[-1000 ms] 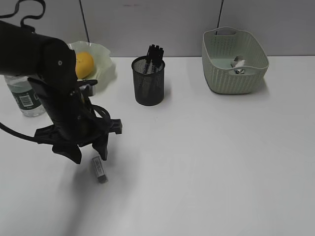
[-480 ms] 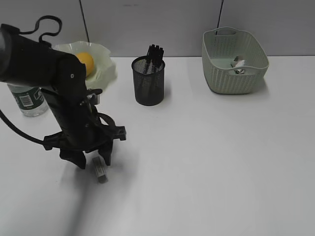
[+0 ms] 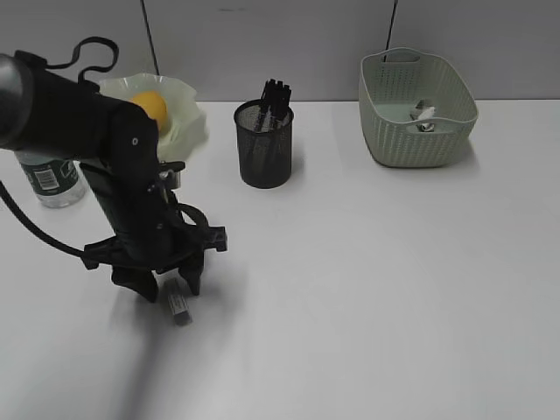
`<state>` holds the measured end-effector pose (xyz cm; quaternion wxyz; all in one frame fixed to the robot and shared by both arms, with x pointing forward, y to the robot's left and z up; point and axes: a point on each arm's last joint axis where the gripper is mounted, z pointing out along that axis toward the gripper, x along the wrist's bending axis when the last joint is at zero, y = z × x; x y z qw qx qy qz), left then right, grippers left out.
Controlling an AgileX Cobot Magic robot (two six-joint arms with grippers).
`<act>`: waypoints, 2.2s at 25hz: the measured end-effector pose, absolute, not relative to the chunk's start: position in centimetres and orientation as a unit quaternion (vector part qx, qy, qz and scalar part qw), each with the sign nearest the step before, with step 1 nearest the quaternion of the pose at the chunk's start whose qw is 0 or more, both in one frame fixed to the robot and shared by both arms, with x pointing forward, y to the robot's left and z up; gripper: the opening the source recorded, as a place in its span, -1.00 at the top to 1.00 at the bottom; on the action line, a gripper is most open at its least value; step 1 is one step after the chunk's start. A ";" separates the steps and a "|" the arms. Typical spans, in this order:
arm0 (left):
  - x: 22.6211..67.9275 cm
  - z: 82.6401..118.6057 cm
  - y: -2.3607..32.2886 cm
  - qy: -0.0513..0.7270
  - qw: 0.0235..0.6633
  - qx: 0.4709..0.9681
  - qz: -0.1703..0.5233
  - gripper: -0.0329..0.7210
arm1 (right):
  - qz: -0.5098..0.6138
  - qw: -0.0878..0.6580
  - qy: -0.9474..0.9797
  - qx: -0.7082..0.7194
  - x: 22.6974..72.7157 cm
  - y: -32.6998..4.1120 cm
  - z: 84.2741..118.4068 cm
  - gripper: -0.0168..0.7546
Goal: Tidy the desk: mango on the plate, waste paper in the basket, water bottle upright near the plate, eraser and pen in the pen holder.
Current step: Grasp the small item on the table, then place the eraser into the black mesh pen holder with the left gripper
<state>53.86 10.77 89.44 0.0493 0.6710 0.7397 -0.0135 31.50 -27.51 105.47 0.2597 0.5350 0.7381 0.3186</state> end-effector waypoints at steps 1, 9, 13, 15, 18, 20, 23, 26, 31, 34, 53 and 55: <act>53.8 89.4 10.8 0.740 0.048 0.671 -0.014 -0.22 | 0.319 0.260 0.738 0.535 31.5 -27.5 105.5 -0.36; 53.8 89.3 11.2 0.732 0.028 0.681 -0.005 0.44 | 0.319 0.260 0.738 0.535 31.5 -27.5 105.5 -0.36; 54.2 89.4 10.8 0.733 0.030 0.680 -0.006 0.47 | 0.319 0.260 0.738 0.535 31.5 -27.5 105.5 -0.35; 54.8 89.8 10.4 0.733 0.043 0.679 -0.005 0.47 | 0.319 0.260 0.738 0.535 31.5 -27.5 105.5 -0.35; 56.1 91.3 9.7 0.725 0.061 0.686 0.010 0.47 | 0.319 0.260 0.738 0.535 31.5 -27.5 105.5 -0.35; 57.2 92.9 9.3 0.716 0.072 0.693 0.024 0.47 | 0.319 0.260 0.738 0.535 31.5 -27.5 105.5 -0.35; 59.0 95.7 8.7 0.700 0.101 0.704 0.060 0.47 | 0.319 0.260 0.738 0.535 31.5 -27.5 105.5 -0.35; 61.0 99.2 8.0 0.677 0.152 0.713 0.099 0.47 | 0.319 0.260 0.738 0.535 31.5 -27.5 105.5 -0.35; 63.6 104.4 6.6 0.620 0.274 0.717 0.161 0.47 | 0.319 0.260 0.738 0.535 31.5 -27.5 105.5 -0.35; 64.5 105.6 6.2 0.587 0.330 0.712 0.196 0.47 | 0.319 0.260 0.738 0.535 31.5 -27.5 105.5 -0.35; 67.8 98.3 3.6 0.541 0.383 0.720 0.205 0.05 | 0.319 0.260 0.738 0.535 31.5 -27.5 105.5 -0.35; 67.8 98.3 3.6 0.541 0.383 0.720 0.205 -0.14 | 0.319 0.260 0.738 0.535 31.5 -27.5 105.5 -0.35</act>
